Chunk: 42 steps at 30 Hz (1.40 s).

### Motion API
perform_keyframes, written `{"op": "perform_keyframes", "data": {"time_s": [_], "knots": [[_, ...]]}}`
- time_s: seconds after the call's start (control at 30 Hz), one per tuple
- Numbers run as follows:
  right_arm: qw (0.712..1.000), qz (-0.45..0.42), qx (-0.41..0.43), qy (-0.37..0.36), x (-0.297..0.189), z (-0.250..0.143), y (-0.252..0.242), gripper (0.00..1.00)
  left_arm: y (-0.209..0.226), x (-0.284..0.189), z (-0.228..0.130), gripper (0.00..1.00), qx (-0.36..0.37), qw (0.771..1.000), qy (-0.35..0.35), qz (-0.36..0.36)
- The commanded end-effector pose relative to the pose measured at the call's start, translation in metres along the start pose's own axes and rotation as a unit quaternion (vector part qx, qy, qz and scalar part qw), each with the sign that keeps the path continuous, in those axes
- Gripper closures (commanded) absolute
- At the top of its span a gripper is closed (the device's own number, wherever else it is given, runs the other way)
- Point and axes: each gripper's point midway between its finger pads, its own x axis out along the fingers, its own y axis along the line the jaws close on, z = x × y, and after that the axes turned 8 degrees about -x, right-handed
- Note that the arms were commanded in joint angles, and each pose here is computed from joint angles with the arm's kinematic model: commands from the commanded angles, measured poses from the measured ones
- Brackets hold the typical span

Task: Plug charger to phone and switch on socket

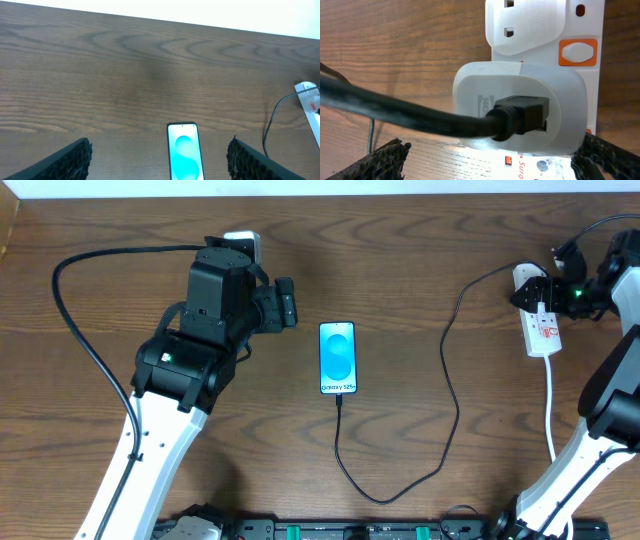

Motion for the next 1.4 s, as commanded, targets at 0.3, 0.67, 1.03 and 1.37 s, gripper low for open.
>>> {"op": "perform_keyframes", "data": {"time_s": [0.3,0.67,1.03,1.37], "knots": [[0.992,0.121,0.024,0.008,0.033,-0.028,0.050,0.01,0.003,-0.002,0.002,0.14,0.004,1.000,-0.005,0.007],[0.991,0.124,0.032,0.025,0.044,-0.049,0.050,0.01,0.003,-0.002,0.002,0.14,0.004,1.000,-0.006,0.007],[0.997,0.047,0.063,0.025,0.024,-0.034,0.020,0.01,0.003,-0.002,0.002,0.14,0.004,1.000,-0.006,0.007],[0.989,-0.101,0.101,-0.038,-0.070,0.005,0.010,0.01,0.003,-0.002,0.002,0.14,0.004,1.000,-0.006,0.007]]}}
